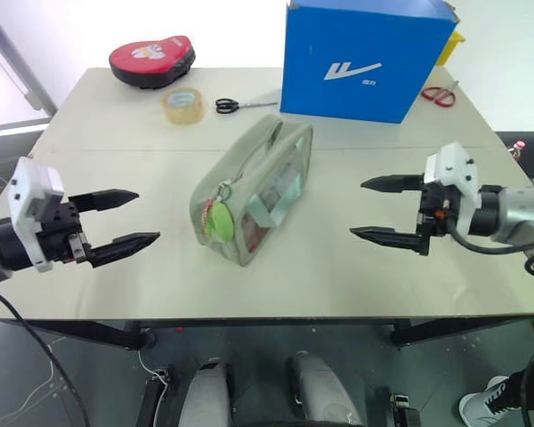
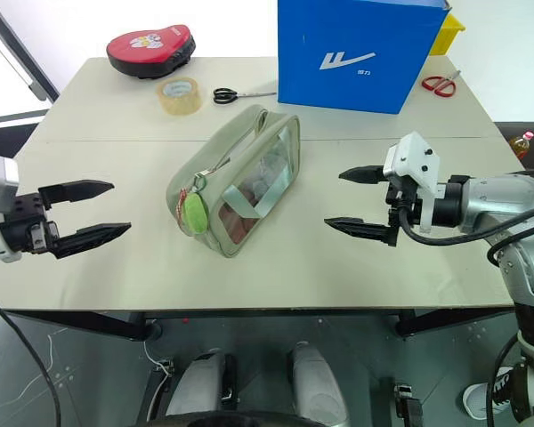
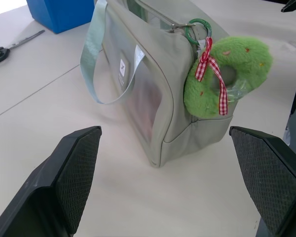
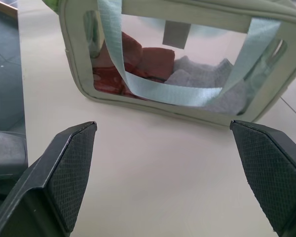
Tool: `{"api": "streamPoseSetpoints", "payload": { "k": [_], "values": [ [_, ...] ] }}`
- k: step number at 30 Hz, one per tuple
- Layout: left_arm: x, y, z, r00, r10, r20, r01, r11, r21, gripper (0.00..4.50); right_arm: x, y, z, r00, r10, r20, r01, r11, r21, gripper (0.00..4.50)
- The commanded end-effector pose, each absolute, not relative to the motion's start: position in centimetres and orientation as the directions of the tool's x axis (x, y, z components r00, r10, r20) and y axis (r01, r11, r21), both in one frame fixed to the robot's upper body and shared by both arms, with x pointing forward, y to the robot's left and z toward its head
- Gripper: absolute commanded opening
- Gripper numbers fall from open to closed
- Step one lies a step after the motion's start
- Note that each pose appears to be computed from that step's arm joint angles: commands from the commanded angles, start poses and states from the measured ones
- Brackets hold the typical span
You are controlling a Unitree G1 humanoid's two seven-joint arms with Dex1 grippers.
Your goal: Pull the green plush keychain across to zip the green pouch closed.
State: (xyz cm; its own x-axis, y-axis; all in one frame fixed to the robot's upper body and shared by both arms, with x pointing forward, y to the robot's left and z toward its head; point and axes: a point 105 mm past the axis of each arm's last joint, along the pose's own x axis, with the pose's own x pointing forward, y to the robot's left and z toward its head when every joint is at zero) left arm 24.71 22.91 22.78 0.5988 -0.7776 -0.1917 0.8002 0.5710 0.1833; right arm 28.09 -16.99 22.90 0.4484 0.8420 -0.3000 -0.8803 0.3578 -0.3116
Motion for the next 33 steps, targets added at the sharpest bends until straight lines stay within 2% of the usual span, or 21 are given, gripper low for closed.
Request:
{"api": "streamPoseSetpoints", "payload": {
  "k": [1, 16, 33],
  "values": [
    [24.3, 22.6, 24.4, 0.596, -0.791, -0.140, 0.797, 0.561, 0.224, 4.43, 28.0, -16.8, 23.7, 0.444, 0.848, -0.288, -0.872, 0.335, -0.358, 4.50],
    [24.3, 23.7, 24.8, 0.589, -0.782, -0.206, 0.804, 0.539, 0.253, 4.43, 28.3, -16.4, 24.3, 0.421, 0.850, -0.316, -0.860, 0.265, -0.435, 4.50],
    [24.6, 22.9, 25.4, 0.535, -0.823, -0.192, 0.836, 0.482, 0.264, 4.43, 29.0, -15.8, 25.5, 0.361, 0.861, -0.358, -0.849, 0.145, -0.508, 4.50]
  ]
}}
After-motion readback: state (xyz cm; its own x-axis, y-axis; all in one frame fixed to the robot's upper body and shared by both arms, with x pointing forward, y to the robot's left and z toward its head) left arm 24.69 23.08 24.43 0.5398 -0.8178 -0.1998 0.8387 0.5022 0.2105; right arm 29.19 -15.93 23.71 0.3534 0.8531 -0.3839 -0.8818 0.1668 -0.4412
